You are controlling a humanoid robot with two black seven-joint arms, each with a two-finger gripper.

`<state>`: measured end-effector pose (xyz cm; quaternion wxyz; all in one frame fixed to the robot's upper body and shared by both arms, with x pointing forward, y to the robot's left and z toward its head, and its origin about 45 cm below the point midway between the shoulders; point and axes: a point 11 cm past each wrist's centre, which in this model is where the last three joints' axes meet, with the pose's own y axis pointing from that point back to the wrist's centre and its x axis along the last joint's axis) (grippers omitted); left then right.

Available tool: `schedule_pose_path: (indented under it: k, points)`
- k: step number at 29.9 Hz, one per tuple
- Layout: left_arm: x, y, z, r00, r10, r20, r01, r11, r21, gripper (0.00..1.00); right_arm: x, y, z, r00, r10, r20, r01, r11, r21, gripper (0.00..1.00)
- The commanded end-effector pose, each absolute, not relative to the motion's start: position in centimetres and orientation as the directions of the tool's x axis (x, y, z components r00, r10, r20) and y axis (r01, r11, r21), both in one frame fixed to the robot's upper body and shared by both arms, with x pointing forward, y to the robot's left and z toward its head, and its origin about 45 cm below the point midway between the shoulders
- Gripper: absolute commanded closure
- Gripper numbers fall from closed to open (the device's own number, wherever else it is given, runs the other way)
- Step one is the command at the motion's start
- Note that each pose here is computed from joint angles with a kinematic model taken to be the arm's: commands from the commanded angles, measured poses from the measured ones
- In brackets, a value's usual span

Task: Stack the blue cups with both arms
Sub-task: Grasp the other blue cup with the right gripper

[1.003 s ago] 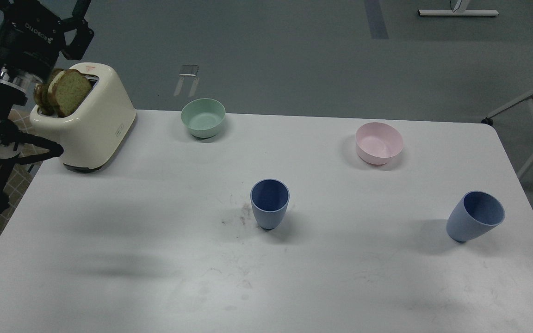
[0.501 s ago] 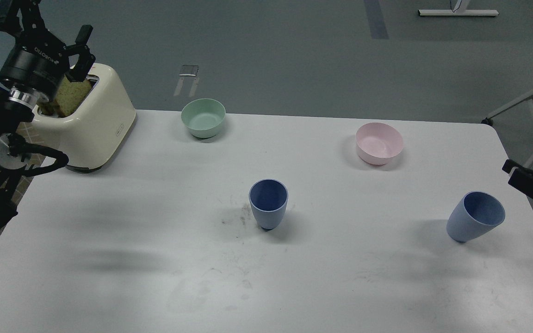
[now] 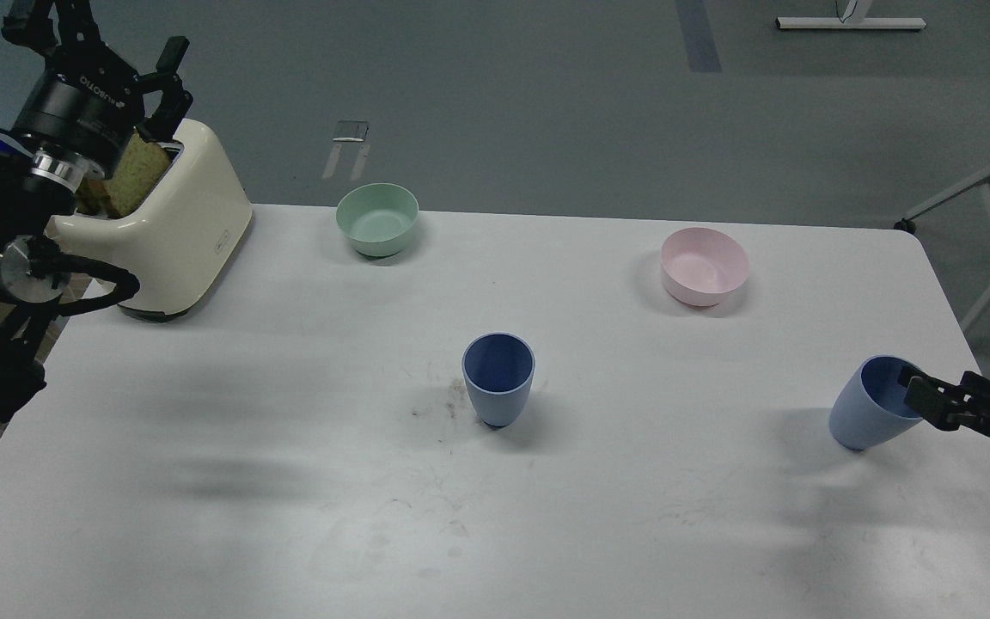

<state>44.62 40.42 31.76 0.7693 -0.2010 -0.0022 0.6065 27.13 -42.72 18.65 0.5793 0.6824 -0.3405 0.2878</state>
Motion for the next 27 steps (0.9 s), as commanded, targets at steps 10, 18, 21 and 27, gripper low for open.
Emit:
schedule_pose_path:
  k: [10,18,21,27]
  points:
    - [45.1,40.1,31.3,0.223,0.944,-0.242,-0.952,0.157,-0.264,0.03,27.3,-42.8,18.9,0.596,-0.124,0.793,-0.803,-0.073,0.592,0.85]
    - [45.3,39.9,31.8,0.238,0.941,-0.239,-0.946,0.169,-0.277,0.03,27.2,-42.1,18.0,0.617,-0.121,0.777,-0.787,-0.089,0.611,0.88]
    - [45.3,39.9,31.8,0.238,0.941,-0.239,-0.946,0.169,-0.277,0.03,27.1,-41.9,17.9,0.617,-0.128,0.776,-0.787,-0.093,0.61,0.88]
    - [45.3,39.8,31.9,0.241,0.941,-0.238,-0.945,0.171,-0.279,0.03,27.1,-41.8,17.8,0.621,-0.131,0.773,-0.784,-0.097,0.613,0.87]
